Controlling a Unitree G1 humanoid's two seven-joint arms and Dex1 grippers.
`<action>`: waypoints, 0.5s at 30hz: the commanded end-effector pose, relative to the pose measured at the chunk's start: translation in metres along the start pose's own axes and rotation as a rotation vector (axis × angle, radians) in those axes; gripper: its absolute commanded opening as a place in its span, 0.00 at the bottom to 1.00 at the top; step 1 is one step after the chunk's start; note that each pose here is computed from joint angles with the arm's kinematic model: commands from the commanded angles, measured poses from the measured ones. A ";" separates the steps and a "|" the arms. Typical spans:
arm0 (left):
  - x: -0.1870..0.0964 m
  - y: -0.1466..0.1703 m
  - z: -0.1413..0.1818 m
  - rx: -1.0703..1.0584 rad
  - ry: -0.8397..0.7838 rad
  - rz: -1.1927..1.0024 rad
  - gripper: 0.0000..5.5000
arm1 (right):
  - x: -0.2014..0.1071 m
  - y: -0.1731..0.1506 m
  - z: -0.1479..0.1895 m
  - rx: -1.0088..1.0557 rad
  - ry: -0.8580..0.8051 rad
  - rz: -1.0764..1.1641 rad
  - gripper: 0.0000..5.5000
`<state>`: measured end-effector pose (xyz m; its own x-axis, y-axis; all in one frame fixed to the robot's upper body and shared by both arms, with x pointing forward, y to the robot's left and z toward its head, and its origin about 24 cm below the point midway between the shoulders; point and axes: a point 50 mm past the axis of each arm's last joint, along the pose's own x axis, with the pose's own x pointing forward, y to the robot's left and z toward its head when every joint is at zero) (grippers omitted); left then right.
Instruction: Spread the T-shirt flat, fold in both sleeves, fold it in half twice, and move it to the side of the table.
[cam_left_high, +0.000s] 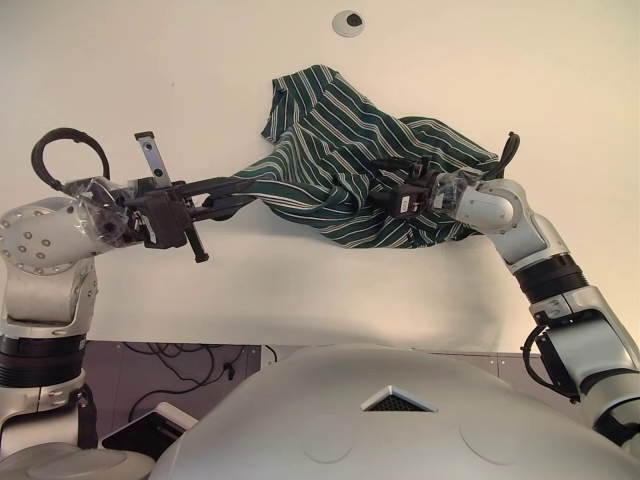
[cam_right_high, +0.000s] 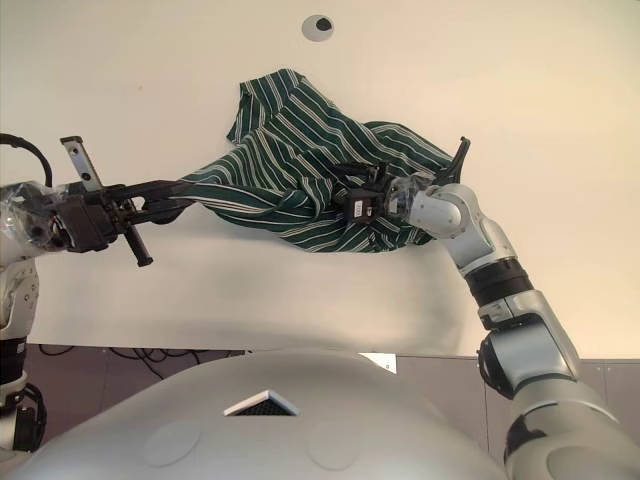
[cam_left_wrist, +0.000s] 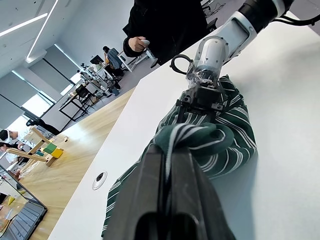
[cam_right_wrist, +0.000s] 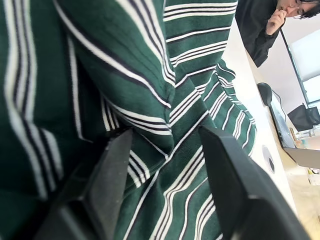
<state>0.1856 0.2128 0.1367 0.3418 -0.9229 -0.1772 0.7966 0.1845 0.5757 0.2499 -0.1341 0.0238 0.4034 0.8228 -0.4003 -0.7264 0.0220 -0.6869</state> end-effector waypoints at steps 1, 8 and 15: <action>-0.002 0.003 0.004 0.020 0.016 -0.013 0.00 | 0.002 0.003 0.004 -0.005 -0.026 0.011 0.31; -0.002 0.003 0.004 0.019 0.019 -0.015 0.00 | 0.002 0.005 0.004 -0.014 -0.028 0.029 0.06; -0.001 0.004 0.005 0.021 0.020 -0.016 0.00 | 0.002 0.005 0.004 -0.018 -0.027 0.032 0.01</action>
<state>0.1858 0.2129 0.1393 0.3460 -0.9206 -0.1813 0.7956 0.1855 0.5767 0.2456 -0.1306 0.0218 0.3747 0.8372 -0.3984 -0.7295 0.0010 -0.6840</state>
